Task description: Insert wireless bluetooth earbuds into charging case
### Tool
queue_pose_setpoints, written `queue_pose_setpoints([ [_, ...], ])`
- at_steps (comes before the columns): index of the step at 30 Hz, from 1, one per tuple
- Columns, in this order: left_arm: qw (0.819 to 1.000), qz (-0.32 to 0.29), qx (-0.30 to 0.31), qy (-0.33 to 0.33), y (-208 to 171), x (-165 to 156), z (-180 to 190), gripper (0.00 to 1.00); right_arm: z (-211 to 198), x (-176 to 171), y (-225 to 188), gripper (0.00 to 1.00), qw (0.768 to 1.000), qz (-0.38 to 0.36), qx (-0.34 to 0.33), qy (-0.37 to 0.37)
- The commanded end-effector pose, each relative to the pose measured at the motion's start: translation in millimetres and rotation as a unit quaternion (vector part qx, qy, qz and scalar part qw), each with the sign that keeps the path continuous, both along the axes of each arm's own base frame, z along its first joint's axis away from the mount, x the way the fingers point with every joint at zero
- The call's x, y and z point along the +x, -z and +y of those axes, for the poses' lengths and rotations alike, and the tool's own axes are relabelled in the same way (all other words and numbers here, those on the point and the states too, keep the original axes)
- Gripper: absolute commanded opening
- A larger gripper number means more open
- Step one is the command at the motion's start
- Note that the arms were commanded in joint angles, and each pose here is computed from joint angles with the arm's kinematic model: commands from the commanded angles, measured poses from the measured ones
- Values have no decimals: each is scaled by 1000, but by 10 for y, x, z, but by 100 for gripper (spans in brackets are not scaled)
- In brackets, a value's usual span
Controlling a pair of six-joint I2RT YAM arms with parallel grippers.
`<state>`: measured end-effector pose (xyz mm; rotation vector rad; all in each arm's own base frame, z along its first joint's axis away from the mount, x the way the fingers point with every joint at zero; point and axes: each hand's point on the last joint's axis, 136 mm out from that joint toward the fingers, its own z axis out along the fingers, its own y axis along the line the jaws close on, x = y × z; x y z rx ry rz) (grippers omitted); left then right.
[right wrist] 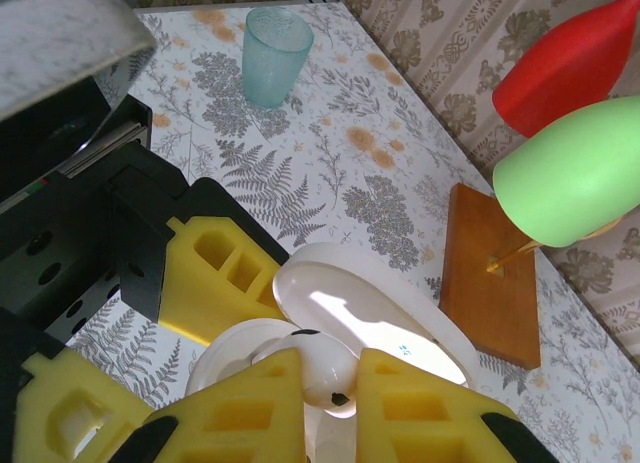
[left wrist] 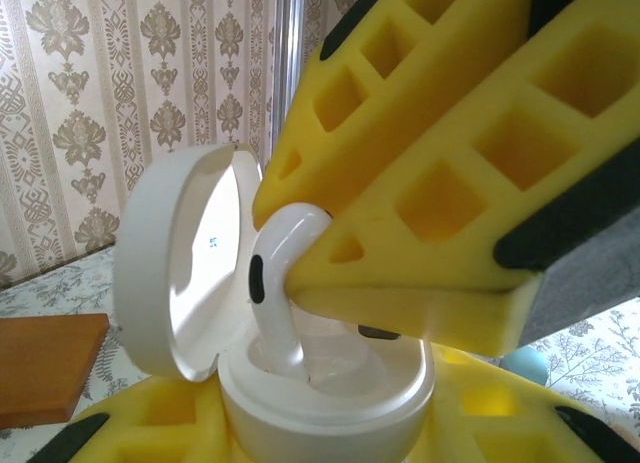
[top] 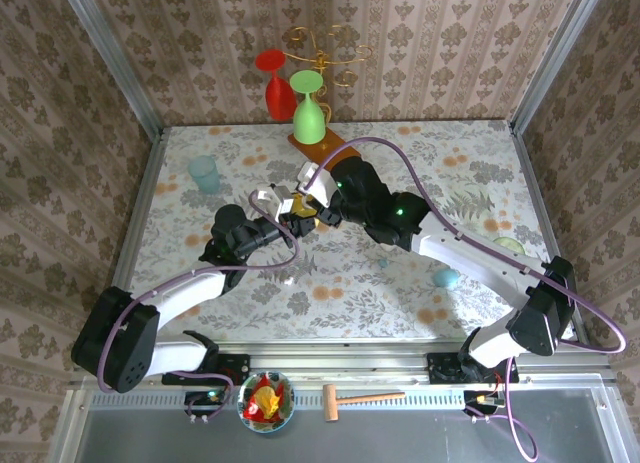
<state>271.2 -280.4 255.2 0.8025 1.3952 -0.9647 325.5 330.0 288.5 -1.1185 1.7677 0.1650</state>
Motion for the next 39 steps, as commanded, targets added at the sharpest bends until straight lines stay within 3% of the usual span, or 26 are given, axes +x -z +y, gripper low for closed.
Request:
queue_pose_setpoints([
  [1, 999, -26, -31, -3, -296, 17, 0, 5, 112, -107, -50, 14, 999, 3, 16, -29],
  [12, 999, -24, -35, -6, -325, 19, 9, 5, 113, -190, 2, 16, 999, 12, 23, -37],
  [17, 999, -28, -33, -1, -314, -1, 5, 5, 75, -145, -43, 33, 1000, 6, 21, -22],
  [25, 999, -29, -31, -1, -298, 0, 3, 5, -4, -165, -238, 37, 999, -4, 49, -12],
  [28, 999, -35, -23, -2, -248, 2, 7, 5, -20, -197, -310, 38, 997, 1, 79, -13],
  [34, 997, -79, -10, 10, -181, -65, 33, 5, -194, -294, -670, 43, 975, 55, 214, -18],
  [39, 994, -109, 2, 18, -153, -106, 31, 5, -186, -280, -609, 40, 963, 125, 239, -5],
])
